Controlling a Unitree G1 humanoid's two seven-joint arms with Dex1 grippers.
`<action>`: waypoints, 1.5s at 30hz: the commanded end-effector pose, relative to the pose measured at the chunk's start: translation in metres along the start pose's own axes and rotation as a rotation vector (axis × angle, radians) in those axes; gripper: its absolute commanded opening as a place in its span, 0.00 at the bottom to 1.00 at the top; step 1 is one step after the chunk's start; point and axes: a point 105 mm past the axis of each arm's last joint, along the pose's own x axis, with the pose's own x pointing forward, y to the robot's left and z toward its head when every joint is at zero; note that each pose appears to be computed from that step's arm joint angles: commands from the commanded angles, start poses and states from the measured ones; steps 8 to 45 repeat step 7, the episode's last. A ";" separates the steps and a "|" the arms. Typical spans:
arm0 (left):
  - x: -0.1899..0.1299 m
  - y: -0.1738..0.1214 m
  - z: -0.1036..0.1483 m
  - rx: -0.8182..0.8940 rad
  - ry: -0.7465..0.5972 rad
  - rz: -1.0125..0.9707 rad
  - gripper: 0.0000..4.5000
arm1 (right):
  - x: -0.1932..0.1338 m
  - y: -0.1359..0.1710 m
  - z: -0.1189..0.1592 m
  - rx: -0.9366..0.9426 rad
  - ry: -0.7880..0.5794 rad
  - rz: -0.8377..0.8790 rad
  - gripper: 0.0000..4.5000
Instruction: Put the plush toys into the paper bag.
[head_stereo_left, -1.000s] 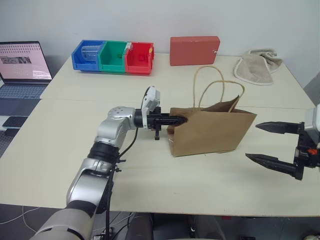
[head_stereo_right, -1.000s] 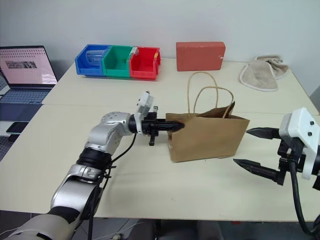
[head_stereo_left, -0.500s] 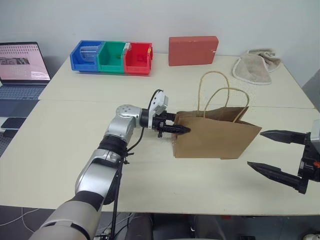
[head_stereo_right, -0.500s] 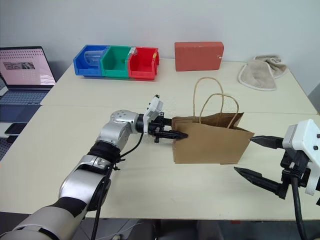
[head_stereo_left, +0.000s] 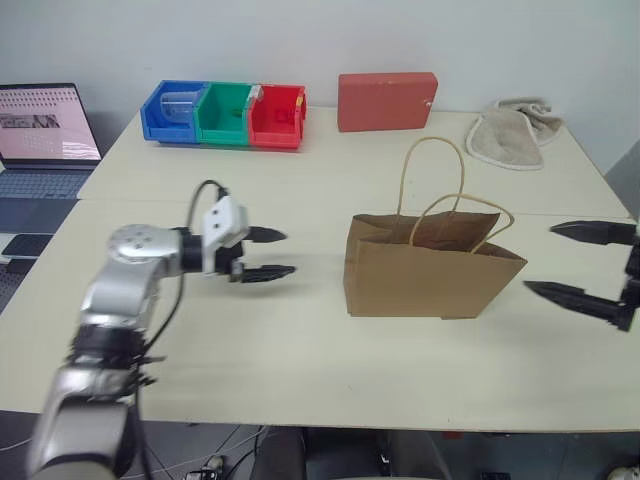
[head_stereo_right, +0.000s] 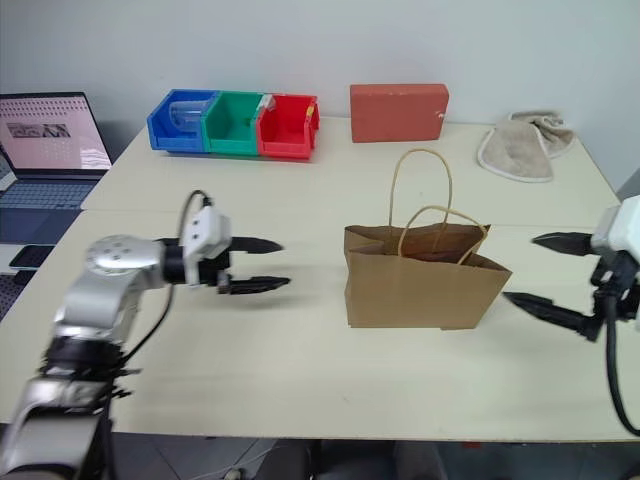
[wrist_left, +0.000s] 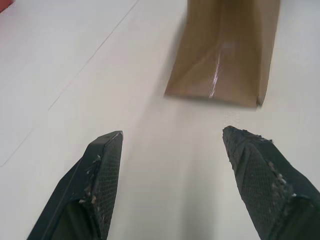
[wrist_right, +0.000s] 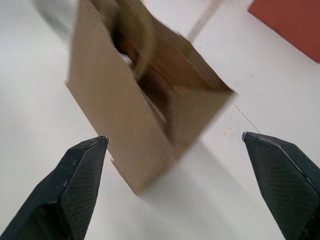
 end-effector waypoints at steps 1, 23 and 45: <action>-0.027 0.007 0.023 0.033 -0.028 0.098 0.76 | -0.015 -0.017 -0.001 -0.068 0.031 0.009 1.00; -0.048 0.002 0.023 -0.010 0.003 0.136 0.76 | -0.020 -0.027 -0.007 -0.081 0.061 0.052 1.00; -0.048 0.002 0.023 -0.010 0.003 0.136 0.76 | -0.020 -0.027 -0.007 -0.081 0.061 0.052 1.00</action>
